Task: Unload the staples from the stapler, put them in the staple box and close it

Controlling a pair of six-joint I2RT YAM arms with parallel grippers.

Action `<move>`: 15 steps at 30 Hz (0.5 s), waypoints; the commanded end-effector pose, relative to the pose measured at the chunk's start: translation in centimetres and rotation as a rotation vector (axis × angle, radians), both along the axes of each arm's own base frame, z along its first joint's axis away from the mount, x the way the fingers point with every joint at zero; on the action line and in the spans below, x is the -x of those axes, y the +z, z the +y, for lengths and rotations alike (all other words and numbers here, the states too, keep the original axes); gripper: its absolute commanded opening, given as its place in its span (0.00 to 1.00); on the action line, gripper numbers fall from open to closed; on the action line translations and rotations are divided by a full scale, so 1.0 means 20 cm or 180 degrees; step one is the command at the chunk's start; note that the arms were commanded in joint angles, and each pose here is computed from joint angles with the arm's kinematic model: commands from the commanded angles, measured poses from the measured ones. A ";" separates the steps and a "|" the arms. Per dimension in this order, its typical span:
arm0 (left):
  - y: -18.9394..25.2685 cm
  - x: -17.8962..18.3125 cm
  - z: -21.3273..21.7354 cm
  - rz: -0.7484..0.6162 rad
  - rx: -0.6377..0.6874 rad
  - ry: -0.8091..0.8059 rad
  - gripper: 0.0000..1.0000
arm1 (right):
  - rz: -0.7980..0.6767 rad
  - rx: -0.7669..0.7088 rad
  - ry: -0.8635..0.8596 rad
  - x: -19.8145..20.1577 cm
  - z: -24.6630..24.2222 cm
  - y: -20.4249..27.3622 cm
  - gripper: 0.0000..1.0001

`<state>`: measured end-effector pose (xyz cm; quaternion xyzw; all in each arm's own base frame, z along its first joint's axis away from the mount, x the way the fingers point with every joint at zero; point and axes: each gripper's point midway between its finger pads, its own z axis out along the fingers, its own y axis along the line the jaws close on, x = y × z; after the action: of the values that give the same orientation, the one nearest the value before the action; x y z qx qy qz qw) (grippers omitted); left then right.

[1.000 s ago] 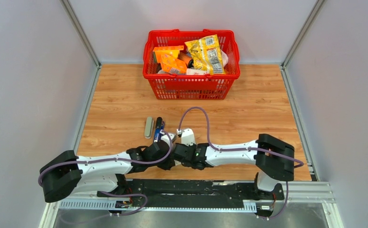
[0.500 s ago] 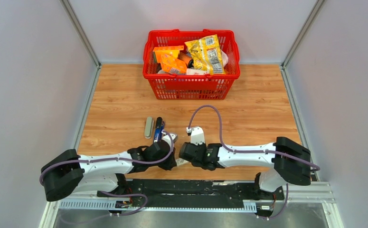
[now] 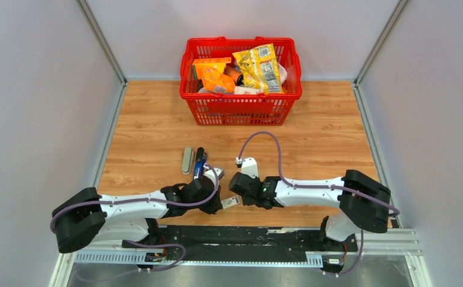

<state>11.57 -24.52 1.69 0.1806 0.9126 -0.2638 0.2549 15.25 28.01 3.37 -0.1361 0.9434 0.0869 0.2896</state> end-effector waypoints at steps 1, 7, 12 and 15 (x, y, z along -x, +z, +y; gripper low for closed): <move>0.01 -0.01 0.00 -0.0062 -0.0037 -0.0009 0.00 | 0.0021 -0.0148 0.0138 -0.01 0.10 -0.01 0.00; 0.00 -0.01 0.02 -0.0055 -0.0082 0.0024 0.00 | 0.0083 -0.0159 0.0198 -0.01 0.15 -0.03 0.00; -0.01 -0.01 0.03 -0.0044 -0.0126 0.0047 0.00 | 0.0139 -0.0229 0.0259 0.01 0.19 -0.04 0.00; -0.01 -0.01 0.04 -0.0037 -0.0133 0.0051 0.00 | 0.0193 -0.0270 0.0307 0.02 0.21 -0.04 0.00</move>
<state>11.72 -24.43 1.68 0.1780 0.9131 -0.2606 0.2581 14.59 30.26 1.83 -0.1613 0.9450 0.1129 0.2613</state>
